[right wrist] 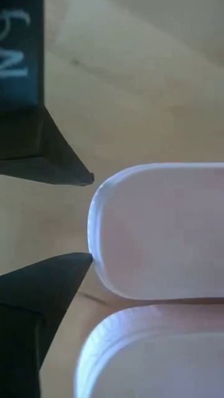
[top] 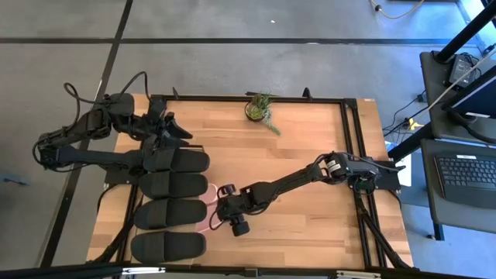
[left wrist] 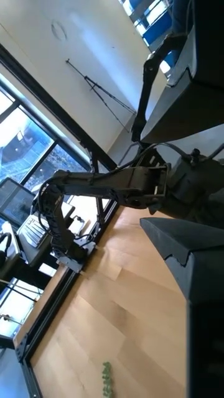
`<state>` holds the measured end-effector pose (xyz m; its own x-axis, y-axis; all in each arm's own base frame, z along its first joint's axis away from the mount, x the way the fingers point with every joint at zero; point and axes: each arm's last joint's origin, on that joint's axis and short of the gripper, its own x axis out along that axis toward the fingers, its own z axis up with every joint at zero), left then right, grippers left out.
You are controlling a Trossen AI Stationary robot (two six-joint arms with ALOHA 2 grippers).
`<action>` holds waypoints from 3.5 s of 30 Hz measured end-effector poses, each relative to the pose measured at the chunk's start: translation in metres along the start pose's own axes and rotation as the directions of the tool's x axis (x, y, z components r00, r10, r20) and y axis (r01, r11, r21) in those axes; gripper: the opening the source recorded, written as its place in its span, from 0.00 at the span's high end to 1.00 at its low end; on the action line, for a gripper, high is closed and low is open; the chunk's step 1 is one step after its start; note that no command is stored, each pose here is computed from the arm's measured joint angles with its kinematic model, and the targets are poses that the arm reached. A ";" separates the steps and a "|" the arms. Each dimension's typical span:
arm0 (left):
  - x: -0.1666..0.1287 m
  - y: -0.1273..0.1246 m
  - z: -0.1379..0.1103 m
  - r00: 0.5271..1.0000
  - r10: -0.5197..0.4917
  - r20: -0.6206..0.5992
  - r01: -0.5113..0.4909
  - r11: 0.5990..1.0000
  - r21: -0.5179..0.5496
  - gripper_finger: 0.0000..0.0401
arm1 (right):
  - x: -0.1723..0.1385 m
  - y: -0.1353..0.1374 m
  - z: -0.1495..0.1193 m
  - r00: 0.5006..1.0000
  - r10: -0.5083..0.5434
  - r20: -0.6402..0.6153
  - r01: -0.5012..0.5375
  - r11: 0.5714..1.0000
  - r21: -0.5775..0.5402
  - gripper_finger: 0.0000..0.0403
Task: Pick and place slides into the shelf
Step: Put the pink slipper under the shelf, then return to Home Position
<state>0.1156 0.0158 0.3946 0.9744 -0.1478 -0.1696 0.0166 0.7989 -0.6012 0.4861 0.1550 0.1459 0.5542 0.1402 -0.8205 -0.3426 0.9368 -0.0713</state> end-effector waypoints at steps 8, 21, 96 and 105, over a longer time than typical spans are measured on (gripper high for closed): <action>0.000 0.000 -0.001 1.000 0.003 -0.005 -0.003 1.000 -0.002 0.50 | 0.005 0.002 0.004 0.996 0.059 0.066 -0.062 0.997 0.041 0.53; 0.000 0.000 -0.001 1.000 0.004 -0.007 -0.004 1.000 -0.004 0.51 | 0.005 0.006 0.010 0.988 0.081 0.130 -0.089 0.994 0.057 0.53; -0.080 0.034 -0.093 0.893 -0.049 0.448 -0.183 0.869 0.459 0.50 | -0.286 -0.068 -0.102 0.713 -0.209 0.669 -0.079 0.924 0.374 0.53; -0.083 0.048 -0.092 0.724 0.336 0.602 -0.593 0.749 0.296 0.50 | -0.323 -0.054 -0.169 0.597 -0.447 0.667 0.077 0.859 0.507 0.53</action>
<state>0.0152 0.0127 0.3076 0.8465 0.5124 0.1447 -0.4993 0.8583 -0.1182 0.1977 0.0048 0.3194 0.9894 -0.1213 -0.0796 0.1330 0.9775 0.1635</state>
